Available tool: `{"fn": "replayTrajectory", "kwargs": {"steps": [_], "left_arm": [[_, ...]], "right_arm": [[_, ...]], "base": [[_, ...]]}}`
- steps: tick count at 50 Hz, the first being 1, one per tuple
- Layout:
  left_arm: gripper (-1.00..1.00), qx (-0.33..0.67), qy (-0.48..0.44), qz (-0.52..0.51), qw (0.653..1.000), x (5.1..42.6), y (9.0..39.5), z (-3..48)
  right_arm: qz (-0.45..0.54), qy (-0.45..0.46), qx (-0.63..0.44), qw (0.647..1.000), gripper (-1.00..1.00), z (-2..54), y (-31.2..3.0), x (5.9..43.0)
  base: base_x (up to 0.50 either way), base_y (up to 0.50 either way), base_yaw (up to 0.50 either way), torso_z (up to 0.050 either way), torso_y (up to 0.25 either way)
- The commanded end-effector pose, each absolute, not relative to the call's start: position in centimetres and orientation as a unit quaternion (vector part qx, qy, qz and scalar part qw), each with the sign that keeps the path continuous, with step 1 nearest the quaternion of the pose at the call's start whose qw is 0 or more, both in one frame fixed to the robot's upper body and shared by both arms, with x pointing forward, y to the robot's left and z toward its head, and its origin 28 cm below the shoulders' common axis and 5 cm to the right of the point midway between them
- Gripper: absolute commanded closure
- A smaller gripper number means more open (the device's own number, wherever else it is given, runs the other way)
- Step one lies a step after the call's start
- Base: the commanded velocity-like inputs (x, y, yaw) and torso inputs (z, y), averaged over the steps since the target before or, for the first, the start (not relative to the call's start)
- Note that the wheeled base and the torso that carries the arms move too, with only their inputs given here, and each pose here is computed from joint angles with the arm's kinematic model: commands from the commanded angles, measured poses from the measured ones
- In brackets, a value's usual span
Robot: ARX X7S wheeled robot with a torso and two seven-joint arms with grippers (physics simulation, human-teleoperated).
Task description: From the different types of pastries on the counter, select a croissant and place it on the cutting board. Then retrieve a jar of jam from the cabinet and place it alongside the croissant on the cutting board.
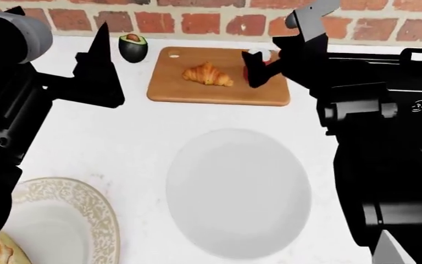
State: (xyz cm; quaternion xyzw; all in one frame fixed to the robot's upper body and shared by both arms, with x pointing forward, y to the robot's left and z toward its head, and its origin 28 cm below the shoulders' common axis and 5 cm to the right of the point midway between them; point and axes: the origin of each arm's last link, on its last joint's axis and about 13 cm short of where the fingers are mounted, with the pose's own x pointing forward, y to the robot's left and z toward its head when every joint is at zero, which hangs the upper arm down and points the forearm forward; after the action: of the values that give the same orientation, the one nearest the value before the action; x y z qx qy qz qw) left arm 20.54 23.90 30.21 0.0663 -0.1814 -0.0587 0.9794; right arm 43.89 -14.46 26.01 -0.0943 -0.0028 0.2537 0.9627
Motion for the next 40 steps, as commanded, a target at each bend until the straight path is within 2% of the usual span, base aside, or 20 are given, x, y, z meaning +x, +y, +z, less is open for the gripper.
{"fn": "replayTrajectory", "kwargs": {"steps": [1,19,31,40], "left_arm": [[-1.0,0.067,-0.18,-0.06,0.98,20.6,23.9,30.4],[-1.0,0.07,-0.169,-0.054,0.982,20.7,24.1,29.9],[-1.0,0.068,-0.169,-0.047,0.982,20.7,24.3,30.0],[-1.0,0.067,-0.177,-0.042,0.981,20.5,24.5,30.5]], "right_arm": [[0.26,-0.025,-0.097,0.96,-1.0,27.6,-14.6,43.9],[0.302,-0.034,-0.057,0.951,-1.0,29.3,-16.4,43.5],[0.306,-0.022,-0.069,0.949,-1.0,29.1,-17.6,37.9],[0.289,-0.058,-0.058,0.954,-1.0,29.3,-18.2,35.1]], "base": [[0.0,0.0,0.0,0.0,0.246],[0.0,0.0,0.0,0.0,0.25],[0.0,0.0,0.0,0.0,0.237],[0.0,0.0,0.0,0.0,0.008]]}}
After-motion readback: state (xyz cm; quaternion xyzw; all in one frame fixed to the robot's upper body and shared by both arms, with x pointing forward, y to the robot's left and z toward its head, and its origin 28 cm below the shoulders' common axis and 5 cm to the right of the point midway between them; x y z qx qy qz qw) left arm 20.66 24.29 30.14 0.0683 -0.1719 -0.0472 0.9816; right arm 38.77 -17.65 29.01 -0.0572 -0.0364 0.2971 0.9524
